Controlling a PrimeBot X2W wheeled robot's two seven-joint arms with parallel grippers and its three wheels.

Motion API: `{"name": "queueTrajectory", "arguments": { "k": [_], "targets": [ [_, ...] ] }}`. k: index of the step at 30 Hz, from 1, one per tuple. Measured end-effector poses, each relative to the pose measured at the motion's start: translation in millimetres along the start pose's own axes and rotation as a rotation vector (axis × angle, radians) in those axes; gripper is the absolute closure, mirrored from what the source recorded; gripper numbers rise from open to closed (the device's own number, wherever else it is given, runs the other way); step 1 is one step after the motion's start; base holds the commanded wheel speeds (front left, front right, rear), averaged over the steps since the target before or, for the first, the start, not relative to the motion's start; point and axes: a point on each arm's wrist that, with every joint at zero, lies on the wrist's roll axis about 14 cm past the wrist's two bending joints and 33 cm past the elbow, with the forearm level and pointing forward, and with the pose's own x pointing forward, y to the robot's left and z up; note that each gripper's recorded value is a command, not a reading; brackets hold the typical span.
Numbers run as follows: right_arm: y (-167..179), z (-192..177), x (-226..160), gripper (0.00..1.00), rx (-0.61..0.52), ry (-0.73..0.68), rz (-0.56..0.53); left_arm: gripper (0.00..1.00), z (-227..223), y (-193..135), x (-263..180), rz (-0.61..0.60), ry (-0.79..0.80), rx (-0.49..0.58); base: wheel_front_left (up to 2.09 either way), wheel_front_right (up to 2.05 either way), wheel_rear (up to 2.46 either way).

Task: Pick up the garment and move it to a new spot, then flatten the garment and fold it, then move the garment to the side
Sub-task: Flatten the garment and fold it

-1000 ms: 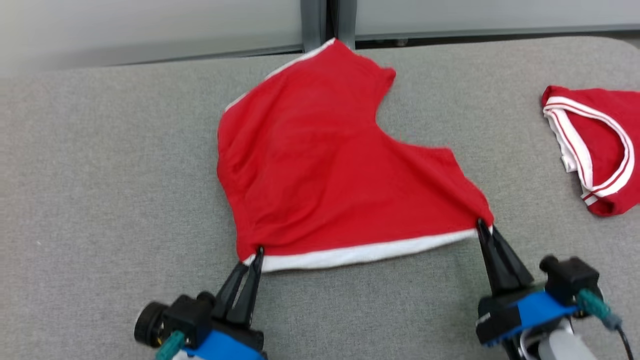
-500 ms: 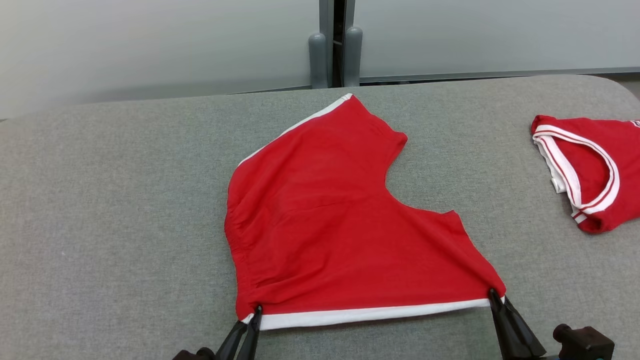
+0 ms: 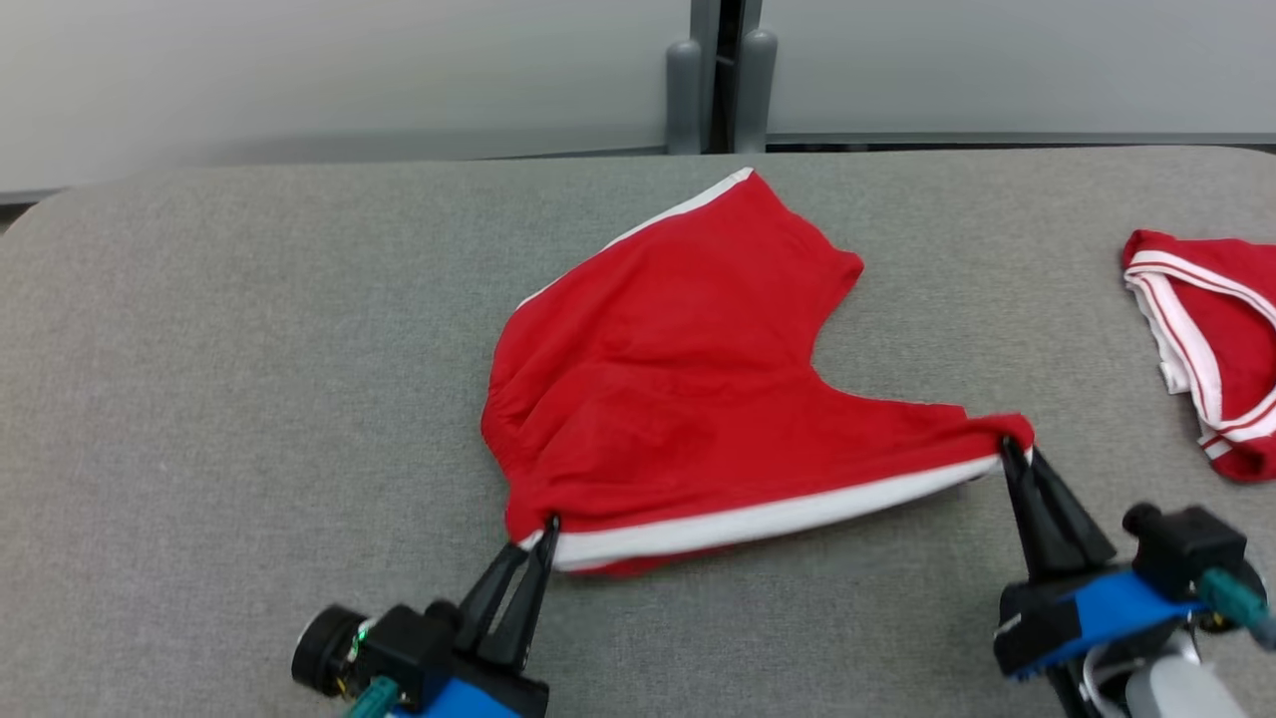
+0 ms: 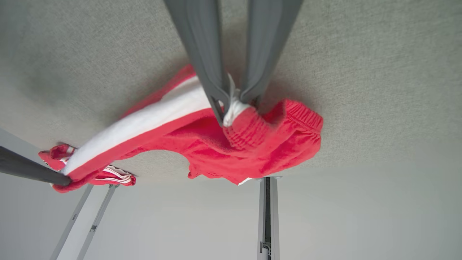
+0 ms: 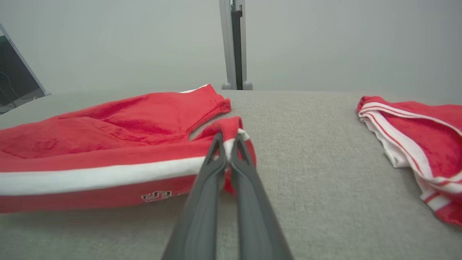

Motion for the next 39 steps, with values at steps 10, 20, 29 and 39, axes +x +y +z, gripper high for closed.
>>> {"name": "queueTrajectory", "arguments": {
  "k": [10,20,29,39],
  "targets": [
    [3.8,34.2,94.0,1.00,-0.092,-0.071,0.088,1.00,16.8,25.0,42.9,-0.006,-0.046,0.057,0.00,0.00,0.00],
    [19.5,44.2,184.3,1.00,-0.174,-0.066,0.168,1.00,17.3,52.0,76.9,0.016,-0.049,0.084,0.00,0.00,0.00],
    [20.9,24.3,242.1,1.00,-0.187,-0.010,0.170,1.00,8.8,77.3,100.6,0.050,-0.031,0.080,0.00,0.00,0.00],
    [26.0,6.5,269.0,0.55,-0.186,0.026,0.168,0.19,-1.8,86.7,111.5,0.064,-0.010,0.067,0.00,0.00,0.00]
  ]
}}
